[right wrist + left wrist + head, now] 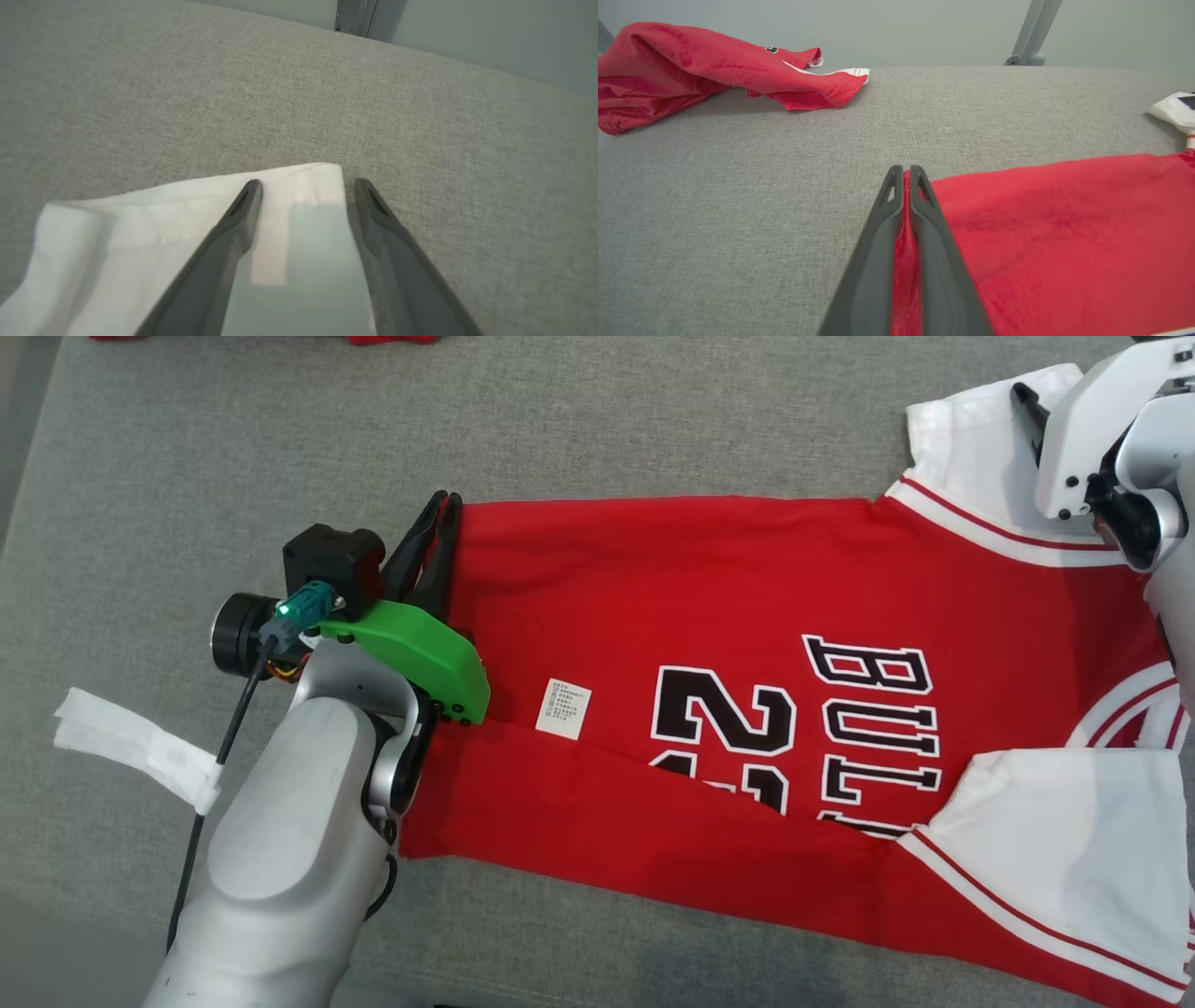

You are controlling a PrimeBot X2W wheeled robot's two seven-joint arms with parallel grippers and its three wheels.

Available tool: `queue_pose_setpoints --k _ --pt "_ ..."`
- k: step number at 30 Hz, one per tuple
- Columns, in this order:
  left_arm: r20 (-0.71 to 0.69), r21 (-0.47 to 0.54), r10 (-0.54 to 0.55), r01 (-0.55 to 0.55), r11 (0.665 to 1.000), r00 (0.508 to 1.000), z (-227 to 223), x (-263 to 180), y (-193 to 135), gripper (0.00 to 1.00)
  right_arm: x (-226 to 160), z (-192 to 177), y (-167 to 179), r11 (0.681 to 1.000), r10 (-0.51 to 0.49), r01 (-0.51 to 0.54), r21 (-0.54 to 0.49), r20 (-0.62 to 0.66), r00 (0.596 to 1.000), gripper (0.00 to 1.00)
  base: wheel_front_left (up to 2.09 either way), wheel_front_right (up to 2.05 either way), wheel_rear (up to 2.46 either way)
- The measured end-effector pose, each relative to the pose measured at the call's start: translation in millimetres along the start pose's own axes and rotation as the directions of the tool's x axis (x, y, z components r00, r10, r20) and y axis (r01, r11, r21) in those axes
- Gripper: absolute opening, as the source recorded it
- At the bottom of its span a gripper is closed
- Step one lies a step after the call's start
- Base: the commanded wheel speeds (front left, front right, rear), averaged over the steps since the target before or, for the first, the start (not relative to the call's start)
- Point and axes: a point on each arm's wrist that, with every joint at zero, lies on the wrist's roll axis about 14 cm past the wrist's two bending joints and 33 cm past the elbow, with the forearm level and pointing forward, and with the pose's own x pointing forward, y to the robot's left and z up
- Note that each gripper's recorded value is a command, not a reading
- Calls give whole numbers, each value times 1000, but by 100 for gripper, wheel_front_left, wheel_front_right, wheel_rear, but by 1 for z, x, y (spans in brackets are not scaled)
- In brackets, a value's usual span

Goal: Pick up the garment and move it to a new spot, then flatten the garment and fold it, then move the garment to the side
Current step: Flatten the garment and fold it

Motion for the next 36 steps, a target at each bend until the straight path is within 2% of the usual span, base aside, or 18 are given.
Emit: queue_pose_setpoints --k 2,3,4,5,7,8,16,23,31,36 --pt "-7 -1 8 -8 1000 1000 -3 -1 3 0 5 0 1 1000 2 -2 4 -1 1000 100 0 0 0" --pt "-10 -1 11 -11 1000 1000 -4 -1 4 0 8 0 1 1000 2 -2 6 -1 1000 92 0 0 0" --pt "-13 -1 13 -13 1000 1000 -5 -1 5 0 9 0 2 1000 3 -3 5 -4 1000 52 0 0 0" --pt "-16 -1 15 -15 1000 1000 -6 -1 5 0 11 0 2 1000 3 -3 5 -6 1000 43 0 0 0" --pt "-19 -1 19 -19 1000 1000 -8 0 6 0 12 1 3 1000 4 -4 -5 -8 1000 10 0 0 0" --pt "-19 -2 20 -20 1000 1000 -8 0 6 0 12 1 4 1000 5 -5 -8 -9 1000 0 0 0 0" --pt "-11 -6 21 -21 1000 1000 -6 2 7 0 -2 6 0 1000 -8 8 -6 30 1000 0 0 0 0" --pt "6 -23 17 -17 1000 1000 0 0 6 0 -29 27 -3 1000 8 -12 24 156 988 0 0 0 0" --pt "81 -58 -18 23 998 997 22 -1 -6 0 -76 42 -12 997 29 -49 59 304 952 0 0 0 0" --pt "128 -103 -17 30 994 992 33 -14 -8 0 -106 37 -1 992 73 -107 72 374 924 0 0 0 0"
